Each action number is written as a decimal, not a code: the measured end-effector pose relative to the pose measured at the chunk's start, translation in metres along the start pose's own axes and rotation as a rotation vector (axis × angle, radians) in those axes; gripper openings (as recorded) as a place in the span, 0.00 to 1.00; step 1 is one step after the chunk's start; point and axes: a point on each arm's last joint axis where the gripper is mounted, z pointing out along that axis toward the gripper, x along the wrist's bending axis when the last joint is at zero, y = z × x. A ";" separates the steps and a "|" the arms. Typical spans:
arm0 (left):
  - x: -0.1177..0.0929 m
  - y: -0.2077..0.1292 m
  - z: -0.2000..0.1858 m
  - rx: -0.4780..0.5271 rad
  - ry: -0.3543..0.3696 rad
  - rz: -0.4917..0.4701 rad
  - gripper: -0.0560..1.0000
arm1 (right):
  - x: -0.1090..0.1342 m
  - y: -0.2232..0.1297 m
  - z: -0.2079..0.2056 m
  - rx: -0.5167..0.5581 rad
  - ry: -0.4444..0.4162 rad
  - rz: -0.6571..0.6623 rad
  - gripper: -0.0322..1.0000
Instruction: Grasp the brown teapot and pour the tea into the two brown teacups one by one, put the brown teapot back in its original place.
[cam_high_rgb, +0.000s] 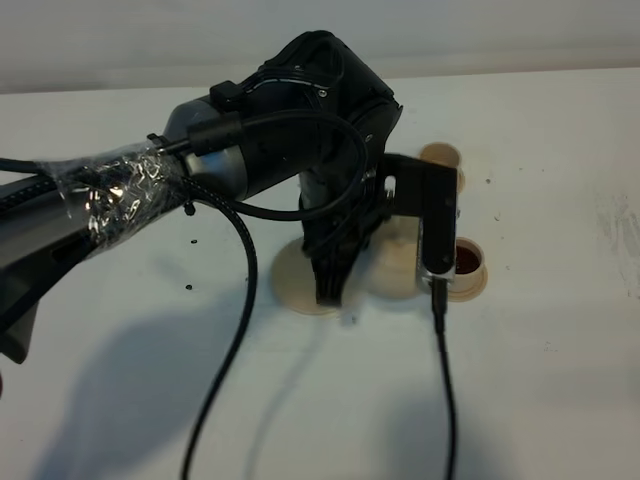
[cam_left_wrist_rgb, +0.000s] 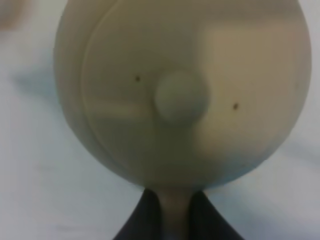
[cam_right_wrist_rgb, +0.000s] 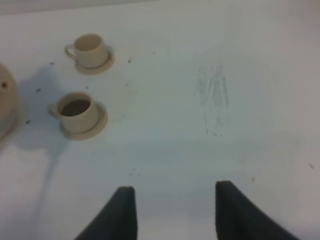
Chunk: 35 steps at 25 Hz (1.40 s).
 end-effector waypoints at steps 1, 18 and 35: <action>-0.002 -0.001 0.001 0.017 -0.023 -0.044 0.15 | 0.000 0.000 0.000 0.000 0.000 0.000 0.41; 0.023 -0.001 0.012 -0.034 0.119 -0.185 0.15 | 0.000 0.000 0.000 0.000 0.000 0.000 0.41; 0.114 -0.025 0.081 -0.071 0.554 0.058 0.15 | 0.000 0.000 0.000 0.000 0.000 0.000 0.41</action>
